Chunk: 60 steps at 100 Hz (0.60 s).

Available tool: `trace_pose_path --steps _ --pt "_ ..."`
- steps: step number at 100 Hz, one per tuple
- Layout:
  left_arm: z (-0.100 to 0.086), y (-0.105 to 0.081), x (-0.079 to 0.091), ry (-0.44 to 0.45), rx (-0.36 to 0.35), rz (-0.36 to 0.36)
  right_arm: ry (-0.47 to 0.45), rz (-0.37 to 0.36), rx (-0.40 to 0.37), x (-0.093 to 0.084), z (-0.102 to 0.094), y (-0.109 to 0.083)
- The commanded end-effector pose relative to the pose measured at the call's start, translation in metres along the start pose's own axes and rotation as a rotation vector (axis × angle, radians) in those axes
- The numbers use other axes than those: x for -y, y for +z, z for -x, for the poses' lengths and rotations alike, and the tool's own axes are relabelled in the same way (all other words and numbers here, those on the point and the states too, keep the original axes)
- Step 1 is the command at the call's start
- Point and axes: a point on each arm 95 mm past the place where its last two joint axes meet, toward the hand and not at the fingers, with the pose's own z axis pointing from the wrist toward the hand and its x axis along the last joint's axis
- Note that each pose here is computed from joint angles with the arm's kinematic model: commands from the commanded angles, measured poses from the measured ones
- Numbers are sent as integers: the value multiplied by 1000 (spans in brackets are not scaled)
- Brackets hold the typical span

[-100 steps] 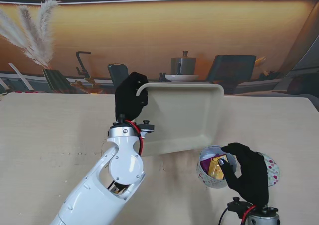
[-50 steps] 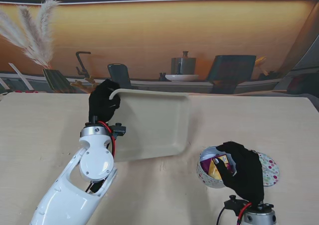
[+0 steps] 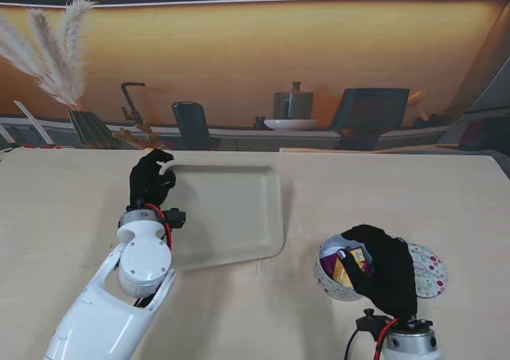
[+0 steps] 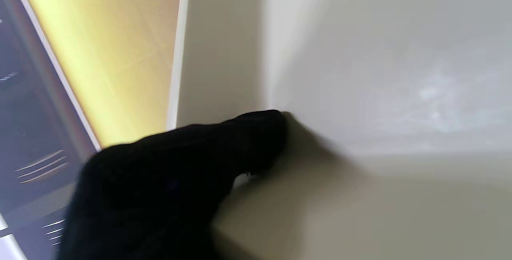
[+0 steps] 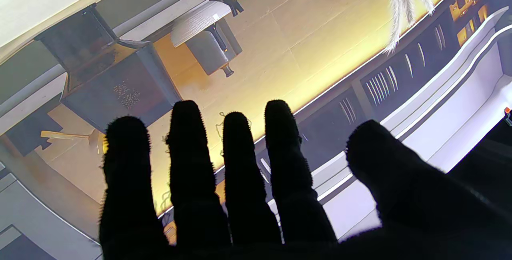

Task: Pour cookies into a cookie box

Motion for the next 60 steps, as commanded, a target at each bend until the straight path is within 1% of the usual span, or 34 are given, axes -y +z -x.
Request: trace_pose_path --steps 1,5,19,41,60 --pt "4 -3 -2 10 26 19 3 -18 0 3 -1 0" --pt "7 -3 -2 26 33 17 1 -21 0 3 -1 0" --pt "16 -1 -3 42 80 2 5 -23 1 4 -1 1" --pt "32 3 -3 82 198 36 6 -28 1 6 -1 2" --pt "49 10 -5 109 284 67 6 -31 2 7 -1 2"
